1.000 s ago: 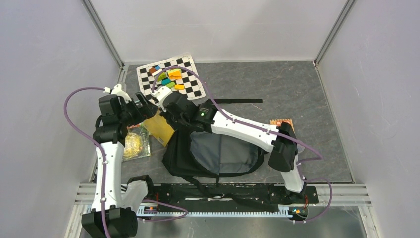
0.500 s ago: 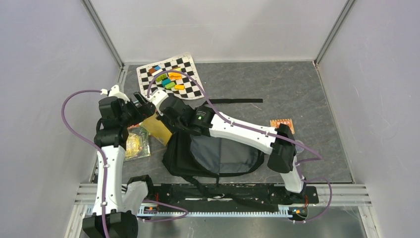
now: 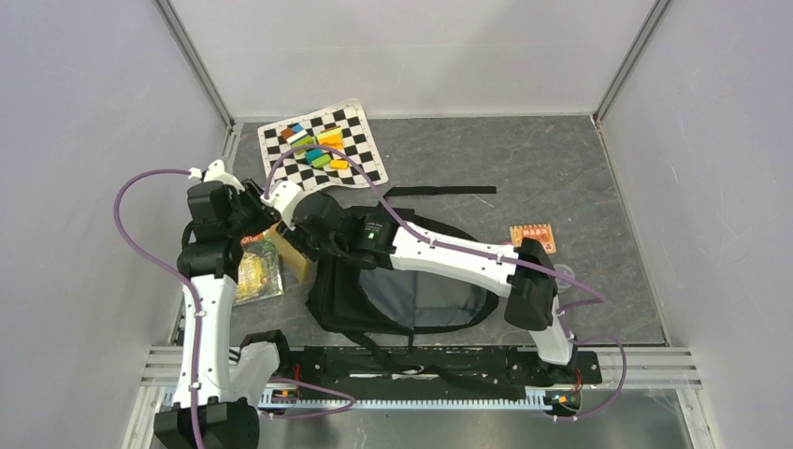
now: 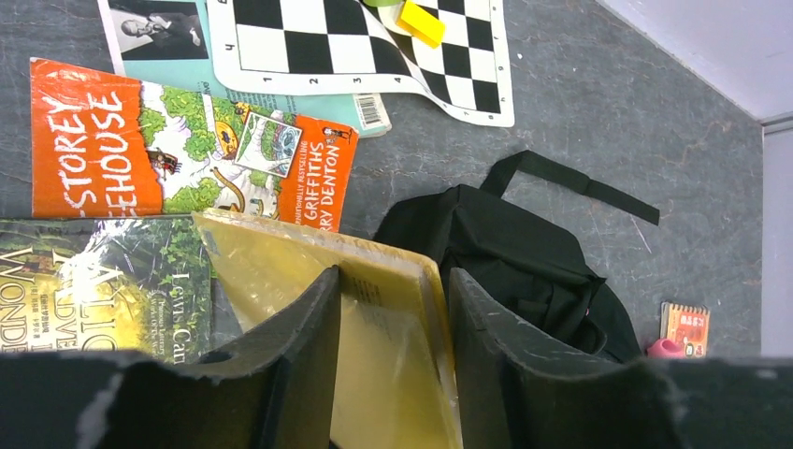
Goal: Pack the student bag
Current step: Pick up the book from the center of the board.
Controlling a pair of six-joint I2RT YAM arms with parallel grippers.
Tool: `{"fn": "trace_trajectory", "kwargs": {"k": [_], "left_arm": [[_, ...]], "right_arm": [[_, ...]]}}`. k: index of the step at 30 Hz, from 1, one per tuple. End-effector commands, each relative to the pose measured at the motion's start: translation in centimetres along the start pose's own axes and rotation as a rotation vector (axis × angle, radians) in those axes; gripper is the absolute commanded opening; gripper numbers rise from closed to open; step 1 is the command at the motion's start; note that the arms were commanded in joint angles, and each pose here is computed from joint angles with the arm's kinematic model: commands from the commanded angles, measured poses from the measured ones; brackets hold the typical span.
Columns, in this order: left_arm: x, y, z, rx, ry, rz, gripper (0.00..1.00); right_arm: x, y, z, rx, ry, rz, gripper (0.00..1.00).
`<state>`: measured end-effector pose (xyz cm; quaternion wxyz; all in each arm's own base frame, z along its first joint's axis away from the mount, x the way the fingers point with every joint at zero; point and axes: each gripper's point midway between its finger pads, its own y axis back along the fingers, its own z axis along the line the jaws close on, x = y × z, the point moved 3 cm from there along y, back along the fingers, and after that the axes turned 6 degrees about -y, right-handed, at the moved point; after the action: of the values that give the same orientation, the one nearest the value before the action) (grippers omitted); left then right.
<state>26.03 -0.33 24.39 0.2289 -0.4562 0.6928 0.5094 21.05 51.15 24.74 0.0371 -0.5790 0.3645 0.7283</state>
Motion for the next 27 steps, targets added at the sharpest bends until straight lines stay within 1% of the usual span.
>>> {"fn": "trace_trajectory", "kwargs": {"k": [1,4,7,9,13,16,17,20,21,22,23,24,26,27], "left_arm": [[1.3,0.1,1.2,-0.058,-0.025,0.064,0.44],[1.2,0.3,1.3,-0.069,-0.025,0.057,0.38],[1.3,0.5,1.5,-0.086,-0.025,0.054,0.38],[1.4,0.7,1.6,-0.093,-0.023,0.048,0.37],[1.3,1.1,1.8,-0.111,-0.004,0.025,0.32],[1.3,1.4,1.9,-0.119,0.007,0.006,0.31],[1.4,1.5,1.9,-0.123,0.011,0.002,0.31],[1.2,2.0,1.8,-0.125,0.022,-0.023,0.31],[1.2,2.3,1.8,-0.122,0.021,-0.035,0.33],[1.0,2.5,1.7,-0.118,0.016,-0.048,0.37],[0.7,2.9,1.5,-0.108,0.009,-0.068,0.44],[0.3,3.3,1.2,-0.097,-0.003,-0.093,0.55],[-0.6,4.4,0.5,-0.067,-0.028,-0.148,0.77],[-1.1,4.9,0.2,-0.055,-0.040,-0.175,0.83]], "right_arm": [[-2.3,-0.5,-0.1,-0.002,0.028,-0.101,0.41],[-2.3,-1.4,-0.1,0.008,0.024,-0.107,0.48],[-2.4,-2.3,0.5,-0.002,-0.003,-0.107,0.53],[-2.4,-2.7,0.9,-0.018,-0.032,-0.107,0.55],[-1.9,-3.5,1.4,-0.028,-0.082,-0.096,0.57],[-1.5,-3.9,1.6,-0.020,-0.101,-0.090,0.57],[-1.3,-4.1,1.6,-0.012,-0.112,-0.085,0.54],[-1.1,-4.1,1.1,0.031,-0.147,-0.078,0.30],[-1.4,-3.8,0.8,0.052,-0.156,-0.083,0.22],[-1.4,-3.5,0.5,0.072,-0.158,-0.085,0.15],[-1.8,-2.9,0.1,0.088,-0.162,-0.097,0.07],[-2.0,-2.5,-0.1,0.096,-0.165,-0.109,0.01],[-2.8,-1.5,-0.2,0.093,-0.182,-0.149,0.00],[-3.3,-0.8,-0.2,0.083,-0.197,-0.174,0.00]]}}
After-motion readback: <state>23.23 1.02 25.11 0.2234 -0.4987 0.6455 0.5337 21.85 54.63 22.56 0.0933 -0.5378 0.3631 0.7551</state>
